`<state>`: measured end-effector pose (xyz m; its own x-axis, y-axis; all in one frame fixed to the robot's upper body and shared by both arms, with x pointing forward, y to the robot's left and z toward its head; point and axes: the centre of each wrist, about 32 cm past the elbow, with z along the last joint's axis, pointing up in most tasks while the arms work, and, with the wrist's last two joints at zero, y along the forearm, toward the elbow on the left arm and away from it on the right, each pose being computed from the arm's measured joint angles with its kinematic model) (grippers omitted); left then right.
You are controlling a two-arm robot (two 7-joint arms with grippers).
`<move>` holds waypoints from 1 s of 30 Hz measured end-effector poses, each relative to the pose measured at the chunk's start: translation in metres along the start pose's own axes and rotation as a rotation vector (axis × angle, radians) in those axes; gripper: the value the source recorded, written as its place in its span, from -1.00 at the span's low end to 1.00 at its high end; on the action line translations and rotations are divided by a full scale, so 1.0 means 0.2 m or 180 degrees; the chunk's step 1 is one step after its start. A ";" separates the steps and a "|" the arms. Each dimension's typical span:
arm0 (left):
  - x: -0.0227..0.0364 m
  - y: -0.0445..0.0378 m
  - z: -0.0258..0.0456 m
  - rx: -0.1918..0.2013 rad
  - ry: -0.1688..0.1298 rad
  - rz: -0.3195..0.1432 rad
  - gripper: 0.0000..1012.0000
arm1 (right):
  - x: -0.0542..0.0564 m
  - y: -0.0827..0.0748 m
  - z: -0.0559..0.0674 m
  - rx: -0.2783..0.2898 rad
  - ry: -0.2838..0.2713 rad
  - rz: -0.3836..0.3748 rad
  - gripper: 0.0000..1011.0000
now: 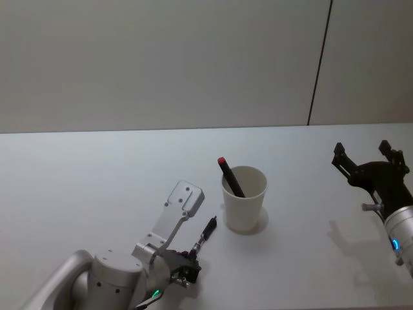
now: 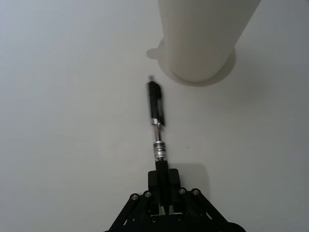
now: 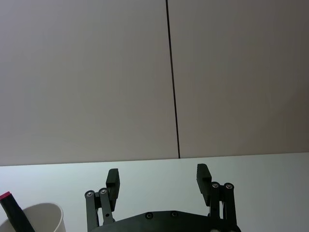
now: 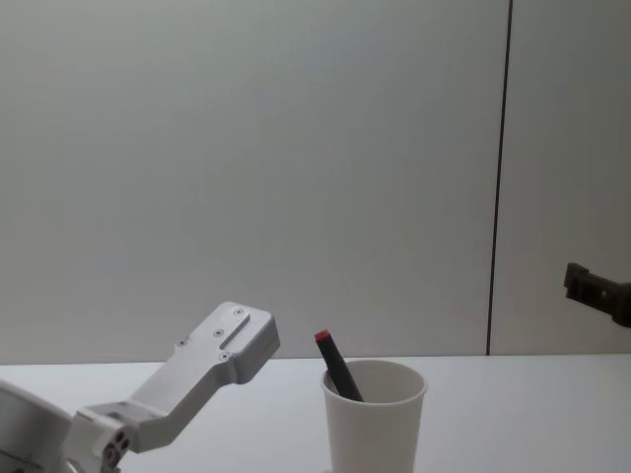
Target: Place the pen into the pen holder.
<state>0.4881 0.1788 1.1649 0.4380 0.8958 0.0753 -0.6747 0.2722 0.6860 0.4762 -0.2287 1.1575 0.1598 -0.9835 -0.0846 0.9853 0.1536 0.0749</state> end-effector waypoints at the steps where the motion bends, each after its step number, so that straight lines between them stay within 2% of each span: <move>1: -0.001 -0.002 0.001 0.0005 -0.0005 0.0003 -0.71 | 0.00 0.00 0.00 0.0000 0.0000 0.0000 0.98; 11: -0.008 -0.006 0.004 0.0036 -0.0034 0.0029 -0.75 | 0.00 0.00 0.00 0.0000 0.0000 0.0000 0.98; 19: -0.012 0.013 0.002 0.0016 -0.0037 0.0120 -0.76 | 0.00 0.00 0.00 0.0000 0.0000 0.0000 0.98; 24: -0.010 0.055 0.018 -0.0077 -0.0046 0.0242 -0.76 | 0.00 0.00 0.00 0.0000 0.0000 0.0000 0.98; 30: -0.008 0.128 0.053 -0.0251 -0.0067 0.0451 -0.76 | 0.00 0.00 0.00 0.0000 0.0000 0.0000 0.98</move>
<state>0.4763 0.1807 1.1900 0.3470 0.9198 0.1830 -0.7748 0.1713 0.6085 0.4762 -0.2286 1.1575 0.1598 -0.9835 -0.0846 0.9853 0.1537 0.0749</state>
